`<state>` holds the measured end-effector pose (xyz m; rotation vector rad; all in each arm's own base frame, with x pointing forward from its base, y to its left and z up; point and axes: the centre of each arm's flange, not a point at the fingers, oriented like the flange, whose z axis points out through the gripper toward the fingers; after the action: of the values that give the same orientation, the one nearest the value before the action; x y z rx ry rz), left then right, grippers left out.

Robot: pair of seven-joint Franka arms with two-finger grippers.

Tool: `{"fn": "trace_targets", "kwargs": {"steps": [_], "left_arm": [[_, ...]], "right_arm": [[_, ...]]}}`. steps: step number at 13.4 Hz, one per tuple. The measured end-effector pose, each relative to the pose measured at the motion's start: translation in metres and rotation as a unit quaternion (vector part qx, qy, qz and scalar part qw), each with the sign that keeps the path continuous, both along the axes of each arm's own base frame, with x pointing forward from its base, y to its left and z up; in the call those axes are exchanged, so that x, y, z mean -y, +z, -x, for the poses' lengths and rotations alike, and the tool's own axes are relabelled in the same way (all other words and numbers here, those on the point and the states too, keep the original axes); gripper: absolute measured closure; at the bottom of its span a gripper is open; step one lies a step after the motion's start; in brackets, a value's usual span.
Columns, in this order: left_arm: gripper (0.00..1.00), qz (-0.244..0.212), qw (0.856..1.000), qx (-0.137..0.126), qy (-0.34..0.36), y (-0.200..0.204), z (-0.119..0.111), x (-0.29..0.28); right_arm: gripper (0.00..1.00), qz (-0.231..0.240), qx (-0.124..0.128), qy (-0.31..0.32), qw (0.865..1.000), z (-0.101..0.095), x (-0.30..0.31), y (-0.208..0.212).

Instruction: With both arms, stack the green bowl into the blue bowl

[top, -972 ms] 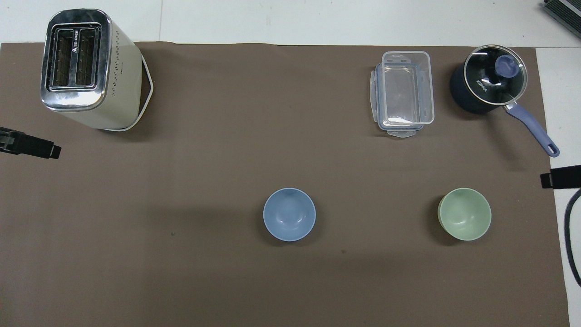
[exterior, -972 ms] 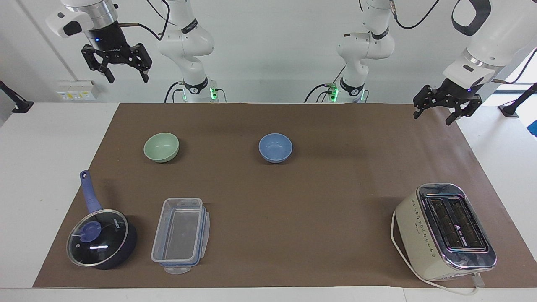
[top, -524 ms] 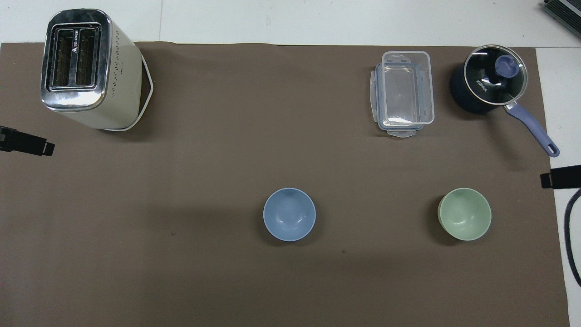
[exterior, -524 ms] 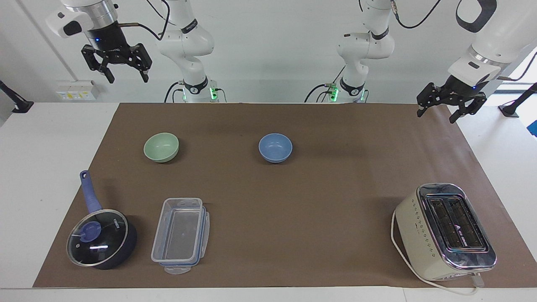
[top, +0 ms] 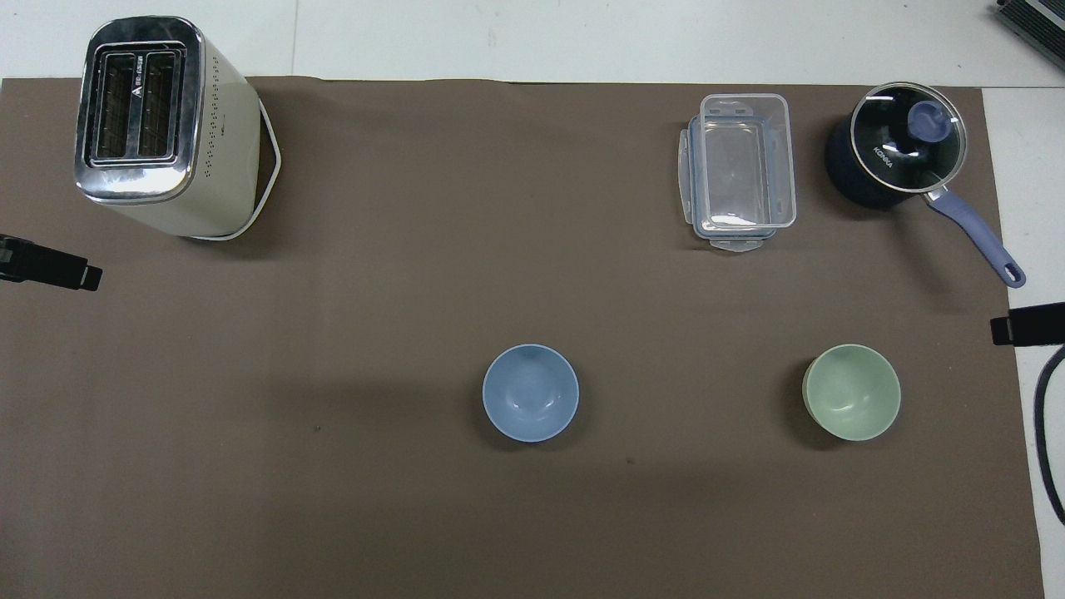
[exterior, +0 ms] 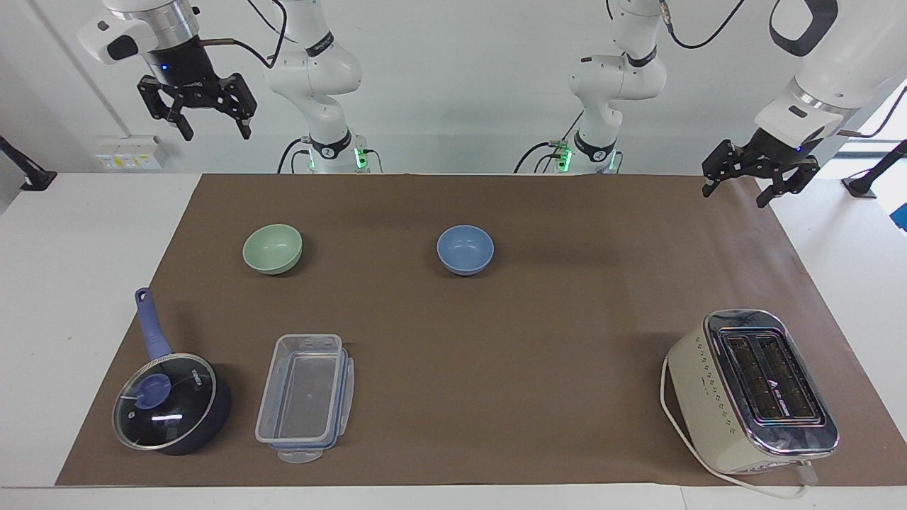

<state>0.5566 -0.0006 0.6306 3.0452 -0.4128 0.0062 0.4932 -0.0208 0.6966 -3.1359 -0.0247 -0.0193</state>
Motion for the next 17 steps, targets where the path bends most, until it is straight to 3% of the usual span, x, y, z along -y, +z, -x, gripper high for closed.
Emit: {"fn": "trace_targets", "kwargs": {"steps": [17], "left_arm": [[0.00,0.000,1.000,0.000,0.008,0.0002,0.0000,0.0004]], "right_arm": [[0.00,0.000,-0.007,-0.008,1.000,0.0021,0.0085,-0.0013]]}}
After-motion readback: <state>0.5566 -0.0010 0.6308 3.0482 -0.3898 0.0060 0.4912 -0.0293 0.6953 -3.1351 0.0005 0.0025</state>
